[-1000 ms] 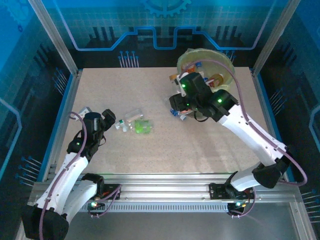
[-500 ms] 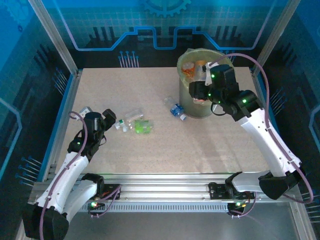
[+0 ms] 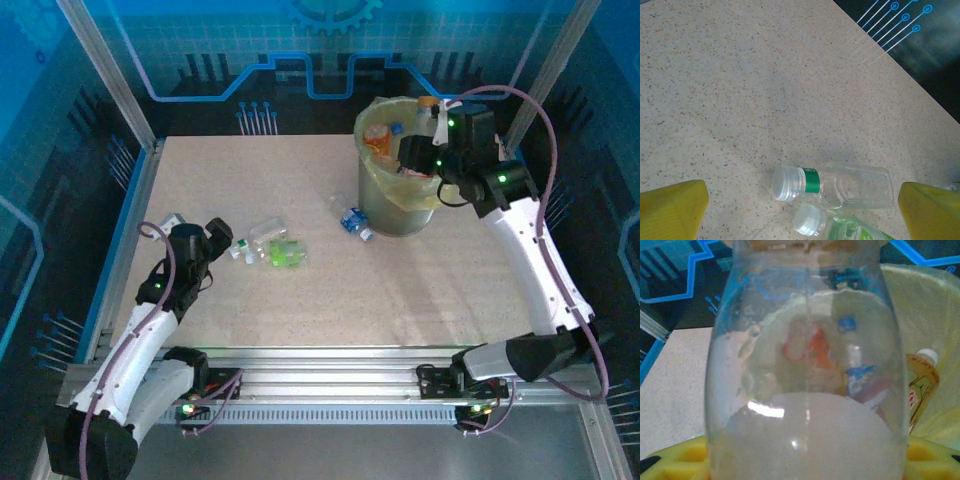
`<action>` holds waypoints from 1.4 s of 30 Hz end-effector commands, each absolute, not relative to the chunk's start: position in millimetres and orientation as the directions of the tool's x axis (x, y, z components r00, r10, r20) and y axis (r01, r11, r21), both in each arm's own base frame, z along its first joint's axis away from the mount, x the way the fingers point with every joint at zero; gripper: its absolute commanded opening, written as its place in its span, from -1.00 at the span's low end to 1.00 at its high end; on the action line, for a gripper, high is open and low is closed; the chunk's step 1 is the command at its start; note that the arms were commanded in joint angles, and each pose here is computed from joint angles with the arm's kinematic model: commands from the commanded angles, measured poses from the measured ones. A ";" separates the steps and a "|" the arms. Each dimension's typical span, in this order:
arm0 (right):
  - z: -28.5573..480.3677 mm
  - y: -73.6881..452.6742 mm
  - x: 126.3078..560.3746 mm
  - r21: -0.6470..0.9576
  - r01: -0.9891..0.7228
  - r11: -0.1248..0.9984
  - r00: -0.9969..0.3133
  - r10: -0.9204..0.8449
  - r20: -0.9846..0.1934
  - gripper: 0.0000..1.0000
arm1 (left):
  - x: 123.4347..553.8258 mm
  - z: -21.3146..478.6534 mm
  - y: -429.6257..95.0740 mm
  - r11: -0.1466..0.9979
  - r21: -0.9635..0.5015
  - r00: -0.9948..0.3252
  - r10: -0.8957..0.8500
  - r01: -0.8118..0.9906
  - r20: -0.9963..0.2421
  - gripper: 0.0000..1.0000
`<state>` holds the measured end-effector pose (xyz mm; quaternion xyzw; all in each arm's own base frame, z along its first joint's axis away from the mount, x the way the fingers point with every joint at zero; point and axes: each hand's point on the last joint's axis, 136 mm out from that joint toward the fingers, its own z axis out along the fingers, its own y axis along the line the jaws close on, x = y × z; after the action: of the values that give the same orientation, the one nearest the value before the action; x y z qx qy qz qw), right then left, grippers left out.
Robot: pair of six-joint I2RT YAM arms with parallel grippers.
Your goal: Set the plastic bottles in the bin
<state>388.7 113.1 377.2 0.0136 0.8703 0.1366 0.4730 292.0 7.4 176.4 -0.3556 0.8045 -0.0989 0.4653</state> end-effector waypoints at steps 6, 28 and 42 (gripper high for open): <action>376.8 89.6 426.8 0.217 -0.037 0.975 -0.543 0.163 -0.824 -0.72 | 292.5 174.8 9.4 0.715 -0.501 -0.304 -0.677 -0.487 -0.671 0.98; 310.4 50.7 491.7 0.037 0.096 0.995 -0.677 0.092 -0.730 -0.69 | 292.2 173.6 10.6 0.723 -0.484 -0.314 -0.666 -0.493 -0.677 0.98; 271.7 31.6 495.0 -0.057 0.158 0.986 -0.760 0.085 -0.644 -0.20 | 292.4 175.8 10.3 0.730 -0.477 -0.319 -0.659 -0.490 -0.681 0.98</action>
<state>502.5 49.7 289.7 0.0598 0.9226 -0.0227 0.3804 292.6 7.3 173.6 -0.3555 0.8071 -0.0961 0.4615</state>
